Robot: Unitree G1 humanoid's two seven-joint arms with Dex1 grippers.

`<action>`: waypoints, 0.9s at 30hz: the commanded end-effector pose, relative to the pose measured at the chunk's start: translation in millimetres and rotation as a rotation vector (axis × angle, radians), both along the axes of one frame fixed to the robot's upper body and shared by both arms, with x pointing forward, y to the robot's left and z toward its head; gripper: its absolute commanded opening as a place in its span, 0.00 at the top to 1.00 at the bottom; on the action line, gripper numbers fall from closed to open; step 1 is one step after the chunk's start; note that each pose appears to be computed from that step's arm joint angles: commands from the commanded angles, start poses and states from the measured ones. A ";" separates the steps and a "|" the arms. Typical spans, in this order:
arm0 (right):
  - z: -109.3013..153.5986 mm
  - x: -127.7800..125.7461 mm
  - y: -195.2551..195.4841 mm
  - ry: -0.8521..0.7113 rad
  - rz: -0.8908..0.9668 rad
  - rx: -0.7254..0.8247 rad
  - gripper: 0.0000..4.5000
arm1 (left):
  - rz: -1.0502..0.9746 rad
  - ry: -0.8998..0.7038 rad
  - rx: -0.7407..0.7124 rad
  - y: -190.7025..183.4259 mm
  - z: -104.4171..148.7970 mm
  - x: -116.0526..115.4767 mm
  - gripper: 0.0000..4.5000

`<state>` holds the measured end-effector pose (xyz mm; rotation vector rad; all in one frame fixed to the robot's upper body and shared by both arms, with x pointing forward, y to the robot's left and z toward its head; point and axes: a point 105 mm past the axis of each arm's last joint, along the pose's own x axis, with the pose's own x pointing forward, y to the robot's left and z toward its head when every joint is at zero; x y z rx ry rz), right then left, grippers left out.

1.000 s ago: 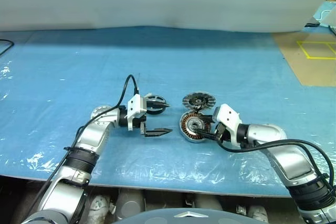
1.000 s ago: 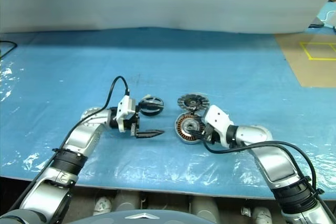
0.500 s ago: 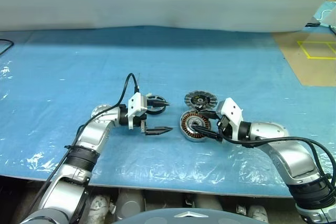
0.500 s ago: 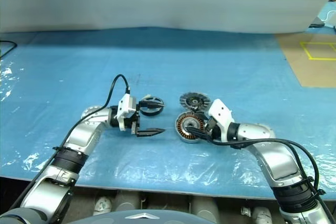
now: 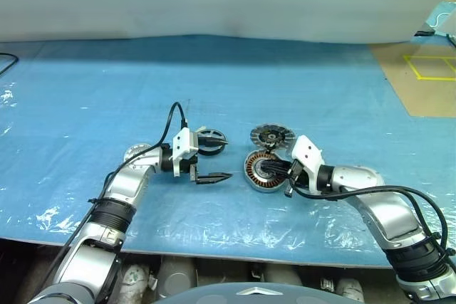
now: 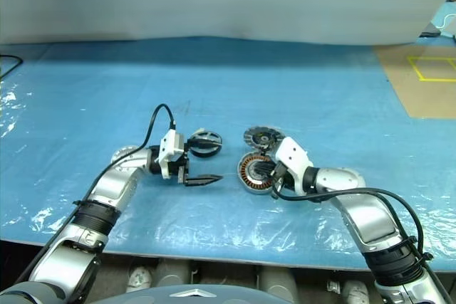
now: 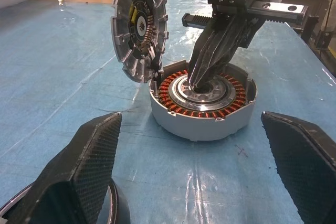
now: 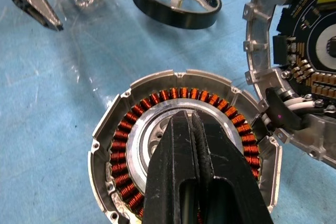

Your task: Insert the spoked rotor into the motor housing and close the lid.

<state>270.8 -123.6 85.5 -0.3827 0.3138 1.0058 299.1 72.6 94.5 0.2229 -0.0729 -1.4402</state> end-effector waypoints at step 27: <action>57.2 -36.9 -11.1 0.056 0.052 0.174 0.99 | 0.244 0.015 -0.137 48.7 39.1 33.5 0.00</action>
